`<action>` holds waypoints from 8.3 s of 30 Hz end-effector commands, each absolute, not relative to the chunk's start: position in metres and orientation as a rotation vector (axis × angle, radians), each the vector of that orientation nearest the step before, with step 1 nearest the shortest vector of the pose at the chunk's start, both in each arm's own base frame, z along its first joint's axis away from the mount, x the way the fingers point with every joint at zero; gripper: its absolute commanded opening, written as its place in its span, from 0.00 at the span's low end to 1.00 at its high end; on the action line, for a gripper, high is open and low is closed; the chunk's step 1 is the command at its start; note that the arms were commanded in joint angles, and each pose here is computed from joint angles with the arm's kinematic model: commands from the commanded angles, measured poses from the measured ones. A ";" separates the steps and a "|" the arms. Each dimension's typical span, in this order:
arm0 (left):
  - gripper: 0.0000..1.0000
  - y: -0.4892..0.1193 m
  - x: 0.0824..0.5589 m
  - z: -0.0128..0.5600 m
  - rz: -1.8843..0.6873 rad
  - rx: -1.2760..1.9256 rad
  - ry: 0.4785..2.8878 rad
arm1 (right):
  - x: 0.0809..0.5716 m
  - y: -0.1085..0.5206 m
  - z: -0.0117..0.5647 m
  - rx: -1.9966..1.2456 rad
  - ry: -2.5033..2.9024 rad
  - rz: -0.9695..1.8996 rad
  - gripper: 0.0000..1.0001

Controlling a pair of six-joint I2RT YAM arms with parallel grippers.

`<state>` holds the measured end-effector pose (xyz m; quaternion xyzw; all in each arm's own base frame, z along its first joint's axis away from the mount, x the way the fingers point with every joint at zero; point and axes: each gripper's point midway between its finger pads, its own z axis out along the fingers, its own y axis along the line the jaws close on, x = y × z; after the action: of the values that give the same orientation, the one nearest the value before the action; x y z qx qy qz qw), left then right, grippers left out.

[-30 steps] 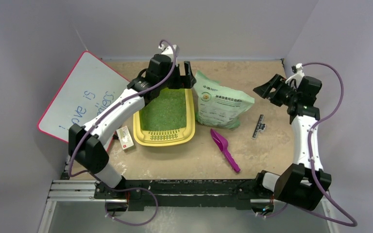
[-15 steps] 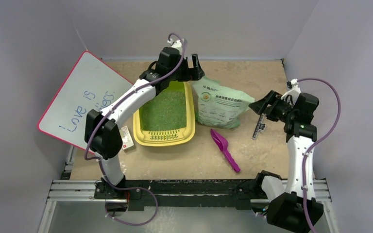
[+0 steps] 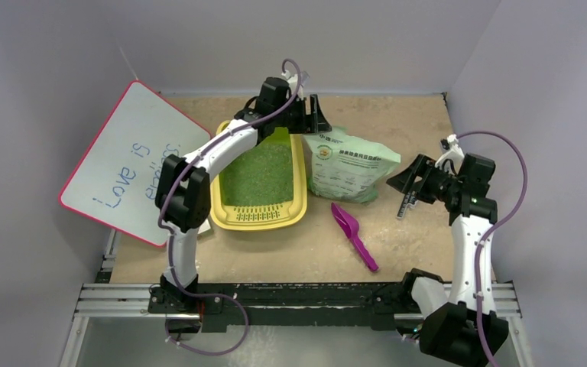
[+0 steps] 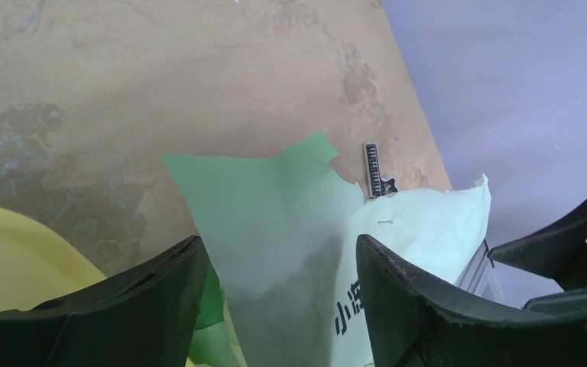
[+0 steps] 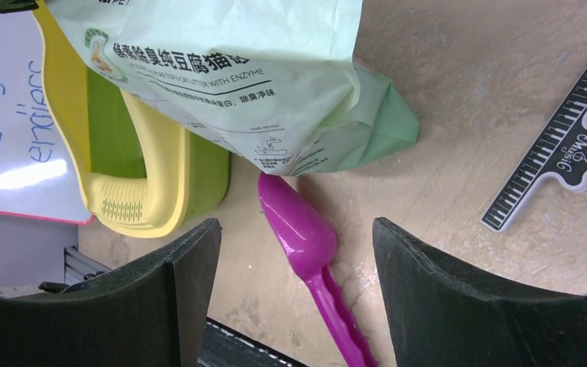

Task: Fill the litter box with clean litter
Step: Adjust the cat litter bag at the center of the board, then pick up the spatula from the center of the board.

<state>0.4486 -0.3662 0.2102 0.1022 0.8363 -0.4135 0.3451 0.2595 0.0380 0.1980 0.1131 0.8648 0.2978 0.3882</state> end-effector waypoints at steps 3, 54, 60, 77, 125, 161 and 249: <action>0.48 -0.372 0.453 0.294 -1.240 0.385 1.919 | 0.252 0.048 0.211 0.205 2.155 0.795 0.74; 0.59 -0.336 0.413 0.360 -1.150 0.642 1.607 | 0.226 0.083 0.168 0.198 2.441 0.887 0.74; 0.63 -0.333 0.417 0.356 -1.113 0.628 1.628 | 0.227 0.102 0.151 0.024 2.472 0.688 0.75; 0.69 -0.305 0.414 0.350 -0.976 0.483 1.745 | 0.234 0.135 0.105 -0.099 2.417 0.471 0.77; 0.72 -0.263 0.386 0.378 -0.816 0.408 1.692 | 0.168 0.177 0.049 -0.253 2.568 0.028 0.17; 0.81 -0.243 0.293 0.409 -0.864 0.673 1.779 | 0.205 0.248 0.304 -1.073 1.894 1.200 0.03; 0.00 -0.271 0.298 0.408 -0.949 0.619 1.655 | 0.287 0.187 0.333 -0.644 1.815 0.610 0.99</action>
<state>0.2866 -0.2741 0.3449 0.3131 0.7561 -0.3784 0.4325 0.2525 0.2207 0.2767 -0.3640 0.7812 0.3515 0.3656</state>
